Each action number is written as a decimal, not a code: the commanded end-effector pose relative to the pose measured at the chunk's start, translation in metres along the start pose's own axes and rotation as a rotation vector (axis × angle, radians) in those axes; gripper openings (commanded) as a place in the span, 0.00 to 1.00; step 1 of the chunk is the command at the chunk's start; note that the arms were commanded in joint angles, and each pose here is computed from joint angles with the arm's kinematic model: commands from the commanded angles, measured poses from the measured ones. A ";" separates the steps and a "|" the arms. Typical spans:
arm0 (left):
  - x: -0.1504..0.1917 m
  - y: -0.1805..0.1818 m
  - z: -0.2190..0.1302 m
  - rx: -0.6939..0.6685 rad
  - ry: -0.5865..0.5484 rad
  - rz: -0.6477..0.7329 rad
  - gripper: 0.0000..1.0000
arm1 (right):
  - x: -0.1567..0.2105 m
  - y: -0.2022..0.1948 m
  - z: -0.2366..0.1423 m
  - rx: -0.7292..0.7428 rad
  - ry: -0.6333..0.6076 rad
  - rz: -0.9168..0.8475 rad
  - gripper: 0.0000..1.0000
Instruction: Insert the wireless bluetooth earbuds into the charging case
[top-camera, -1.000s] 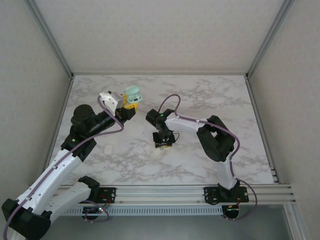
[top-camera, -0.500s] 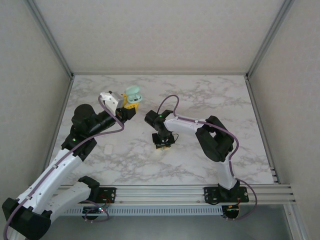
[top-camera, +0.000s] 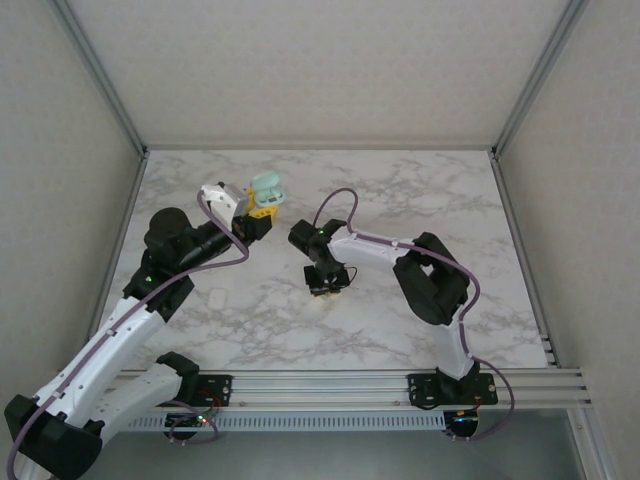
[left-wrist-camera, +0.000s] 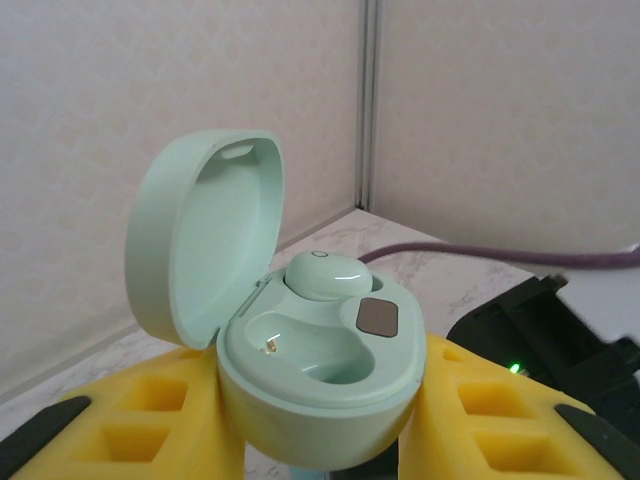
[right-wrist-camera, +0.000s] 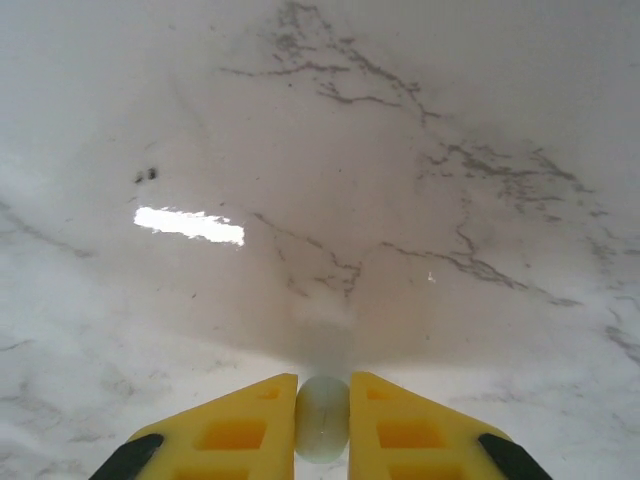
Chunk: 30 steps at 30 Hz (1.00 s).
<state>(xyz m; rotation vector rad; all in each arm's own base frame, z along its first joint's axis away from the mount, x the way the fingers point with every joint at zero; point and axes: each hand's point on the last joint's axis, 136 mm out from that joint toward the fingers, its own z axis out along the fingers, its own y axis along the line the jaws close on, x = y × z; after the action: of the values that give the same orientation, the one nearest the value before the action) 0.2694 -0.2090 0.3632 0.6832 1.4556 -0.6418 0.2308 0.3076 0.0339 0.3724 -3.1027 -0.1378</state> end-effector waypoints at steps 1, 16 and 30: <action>-0.002 0.003 0.001 -0.007 -0.002 0.004 0.22 | -0.004 -0.001 -0.054 -0.078 -0.110 -0.010 0.16; 0.026 -0.003 0.034 0.074 0.061 -0.039 0.22 | -0.011 0.023 -0.299 -0.803 -0.544 -0.062 0.18; 0.027 -0.041 0.050 0.230 0.048 0.040 0.22 | -0.028 0.058 -0.357 -1.015 -0.631 -0.133 0.18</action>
<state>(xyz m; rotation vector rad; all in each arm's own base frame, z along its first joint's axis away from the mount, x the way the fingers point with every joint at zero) 0.2784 -0.2645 0.3106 0.8647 1.5248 -0.7610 0.2507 0.3273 0.3811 0.4911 -3.0082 -1.9454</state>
